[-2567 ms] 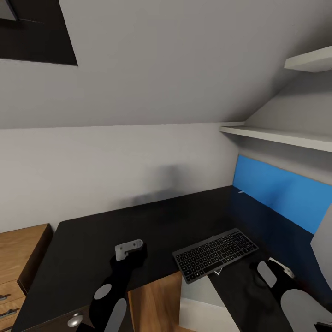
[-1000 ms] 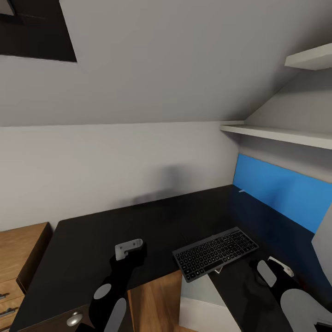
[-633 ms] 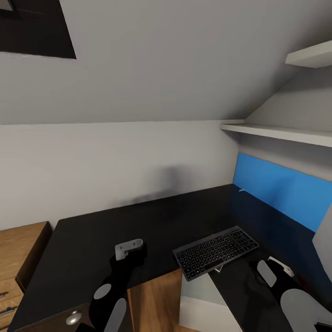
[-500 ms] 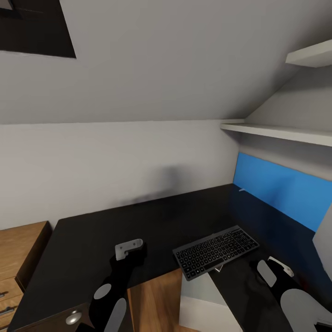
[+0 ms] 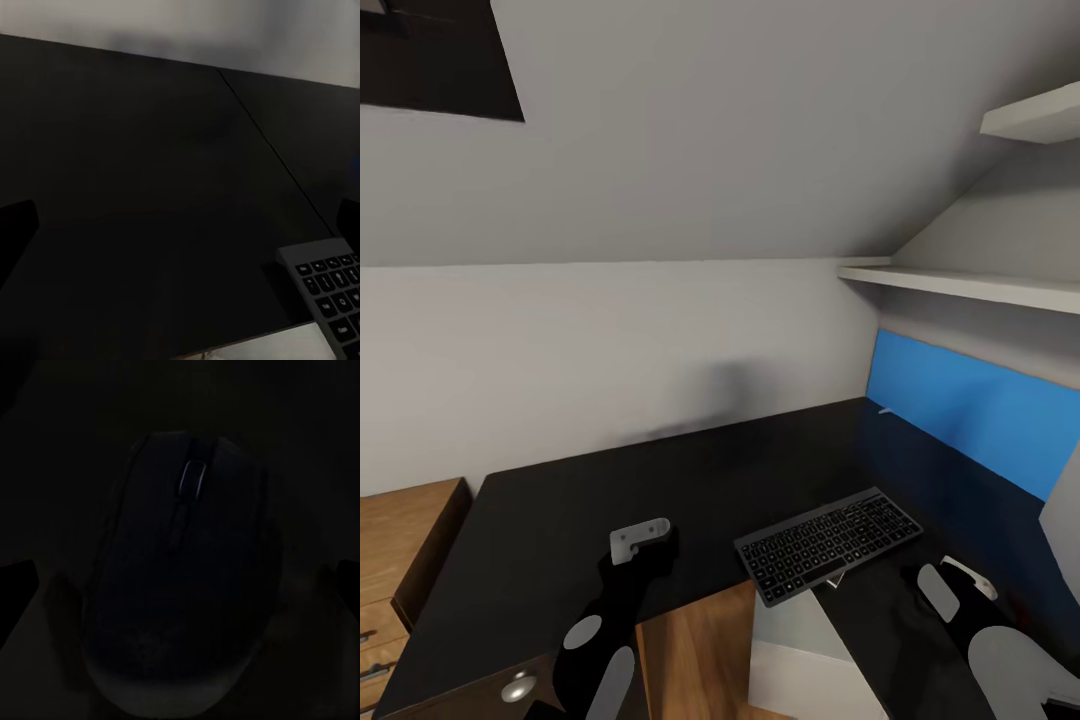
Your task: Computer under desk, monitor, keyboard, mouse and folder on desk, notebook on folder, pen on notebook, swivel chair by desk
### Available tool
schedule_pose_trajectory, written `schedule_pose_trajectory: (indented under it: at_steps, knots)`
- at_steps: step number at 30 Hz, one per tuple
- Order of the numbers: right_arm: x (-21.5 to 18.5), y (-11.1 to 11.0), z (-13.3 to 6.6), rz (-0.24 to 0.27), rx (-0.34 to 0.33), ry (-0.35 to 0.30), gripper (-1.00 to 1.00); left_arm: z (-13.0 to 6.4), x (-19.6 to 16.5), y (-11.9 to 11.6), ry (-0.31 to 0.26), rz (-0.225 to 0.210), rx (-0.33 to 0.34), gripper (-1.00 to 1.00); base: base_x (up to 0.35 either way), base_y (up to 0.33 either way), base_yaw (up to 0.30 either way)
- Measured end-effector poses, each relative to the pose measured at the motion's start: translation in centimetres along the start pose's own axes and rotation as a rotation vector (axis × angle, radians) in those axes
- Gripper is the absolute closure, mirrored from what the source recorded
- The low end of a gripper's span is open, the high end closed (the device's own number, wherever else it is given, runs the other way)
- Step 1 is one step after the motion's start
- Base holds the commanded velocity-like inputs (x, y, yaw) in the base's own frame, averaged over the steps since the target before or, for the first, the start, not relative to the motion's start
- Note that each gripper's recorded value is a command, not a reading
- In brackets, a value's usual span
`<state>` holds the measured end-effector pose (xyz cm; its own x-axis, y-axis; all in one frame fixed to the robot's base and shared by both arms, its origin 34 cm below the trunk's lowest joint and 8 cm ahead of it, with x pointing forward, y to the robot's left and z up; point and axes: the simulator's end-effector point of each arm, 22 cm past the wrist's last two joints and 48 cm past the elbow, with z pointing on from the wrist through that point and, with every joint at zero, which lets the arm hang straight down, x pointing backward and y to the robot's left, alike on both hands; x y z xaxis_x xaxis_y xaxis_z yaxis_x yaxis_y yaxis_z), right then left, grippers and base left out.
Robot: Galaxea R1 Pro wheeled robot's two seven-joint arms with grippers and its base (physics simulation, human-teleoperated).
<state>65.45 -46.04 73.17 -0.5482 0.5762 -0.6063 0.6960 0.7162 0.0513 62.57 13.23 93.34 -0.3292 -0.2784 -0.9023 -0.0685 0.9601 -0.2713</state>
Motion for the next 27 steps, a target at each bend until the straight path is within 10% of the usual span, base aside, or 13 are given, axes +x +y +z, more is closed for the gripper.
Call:
schedule_pose_trajectory:
  at_steps: [13, 14, 27]
  knots:
    - [-0.01, 0.02, 0.00, 0.000, -0.001, 0.000, -1.00, 0.00, 0.01, -0.01, 0.000, -0.001, 0.000, -1.00, 0.000, 0.000, 0.000]
    - [-0.01, 0.02, 0.00, 0.000, -0.001, 0.000, 1.00, 0.00, 0.01, 0.00, 0.000, -0.001, 0.000, -1.00, 0.000, 0.000, 0.000]
    - [0.00, 0.07, -0.01, -0.001, -0.003, 0.001, 1.00, 0.00, 0.00, 0.00, 0.000, 0.000, 0.000, -1.00, 0.000, 0.000, 0.000]
